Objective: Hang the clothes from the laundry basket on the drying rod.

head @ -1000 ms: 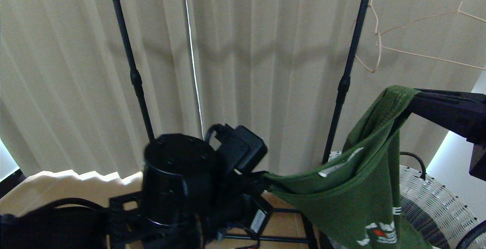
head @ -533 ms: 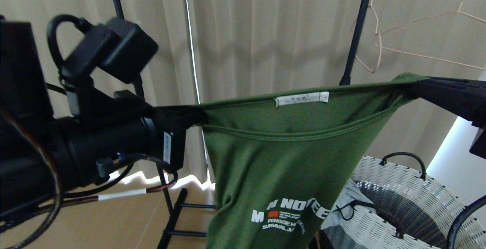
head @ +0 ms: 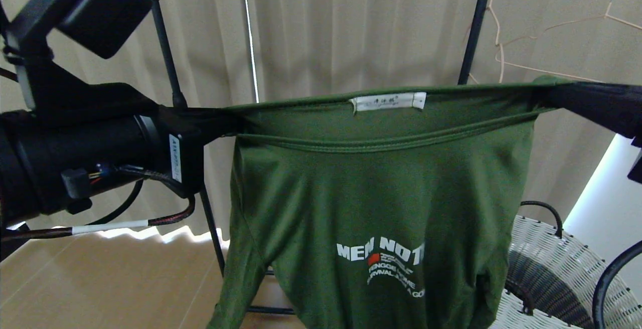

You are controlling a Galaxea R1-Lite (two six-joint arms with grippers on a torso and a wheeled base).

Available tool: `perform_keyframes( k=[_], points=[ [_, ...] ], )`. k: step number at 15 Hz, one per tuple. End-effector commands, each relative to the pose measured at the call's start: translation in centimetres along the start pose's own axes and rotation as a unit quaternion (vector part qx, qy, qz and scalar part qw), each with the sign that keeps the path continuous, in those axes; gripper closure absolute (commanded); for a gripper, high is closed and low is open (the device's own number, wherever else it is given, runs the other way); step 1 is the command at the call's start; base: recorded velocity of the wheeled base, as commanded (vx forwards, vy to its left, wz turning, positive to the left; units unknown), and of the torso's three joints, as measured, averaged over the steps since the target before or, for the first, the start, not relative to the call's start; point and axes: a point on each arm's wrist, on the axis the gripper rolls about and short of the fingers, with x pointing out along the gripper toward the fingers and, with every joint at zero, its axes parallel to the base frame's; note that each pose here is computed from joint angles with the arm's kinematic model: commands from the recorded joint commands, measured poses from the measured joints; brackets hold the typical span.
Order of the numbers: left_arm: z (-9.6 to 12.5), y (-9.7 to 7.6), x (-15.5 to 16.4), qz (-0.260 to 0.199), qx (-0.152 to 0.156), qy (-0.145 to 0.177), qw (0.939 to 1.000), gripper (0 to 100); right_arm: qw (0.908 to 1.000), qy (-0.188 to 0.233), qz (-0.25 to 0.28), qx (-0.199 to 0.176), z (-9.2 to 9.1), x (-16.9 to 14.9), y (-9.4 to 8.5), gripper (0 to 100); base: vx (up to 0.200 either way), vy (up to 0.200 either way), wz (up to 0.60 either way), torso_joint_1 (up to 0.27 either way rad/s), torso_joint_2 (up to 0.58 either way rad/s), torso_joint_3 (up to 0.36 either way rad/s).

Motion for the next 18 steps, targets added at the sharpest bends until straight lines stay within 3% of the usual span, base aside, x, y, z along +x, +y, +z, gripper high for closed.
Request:
perform_keyframes(
  k=[1,4,7,10,14,18],
  points=[
    [-0.2,0.1,-0.4,0.001,0.0,0.0,1.0,100,0.9999,0.011,-0.001,0.0,-0.6,0.1,0.0,100,0.0,0.0,0.0,0.0,0.0,0.0],
    [0.6,0.1,-0.7,-0.013,-0.009,-0.031,0.9994,100,0.9999,-0.002,-0.012,0.002,0.0,0.2,-0.1,100,0.0,0.0,0.0,0.0,0.0,0.0],
    [2.8,0.7,-0.8,0.0,-0.006,-0.066,0.9978,100,0.9994,-0.031,-0.012,0.007,1.5,0.0,-0.2,100,0.0,0.0,0.0,0.0,0.0,0.0],
    [2.9,1.1,-0.2,0.014,0.0,-0.063,0.9979,100,0.9978,-0.065,-0.015,0.009,4.0,0.8,-0.3,100,0.0,0.0,0.0,0.0,0.0,0.0],
    [1.3,0.7,0.8,0.015,-0.018,-0.041,0.9989,100,0.9994,-0.026,-0.021,0.006,2.2,2.0,-0.2,100,0.0,0.0,0.0,0.0,0.0,0.0],
    [1.2,0.8,0.8,0.041,-0.034,-0.037,0.9979,100,0.997,0.023,-0.073,0.0,0.4,2.8,-0.4,100,0.0,0.0,0.0,0.0,0.0,0.0]
  ],
)
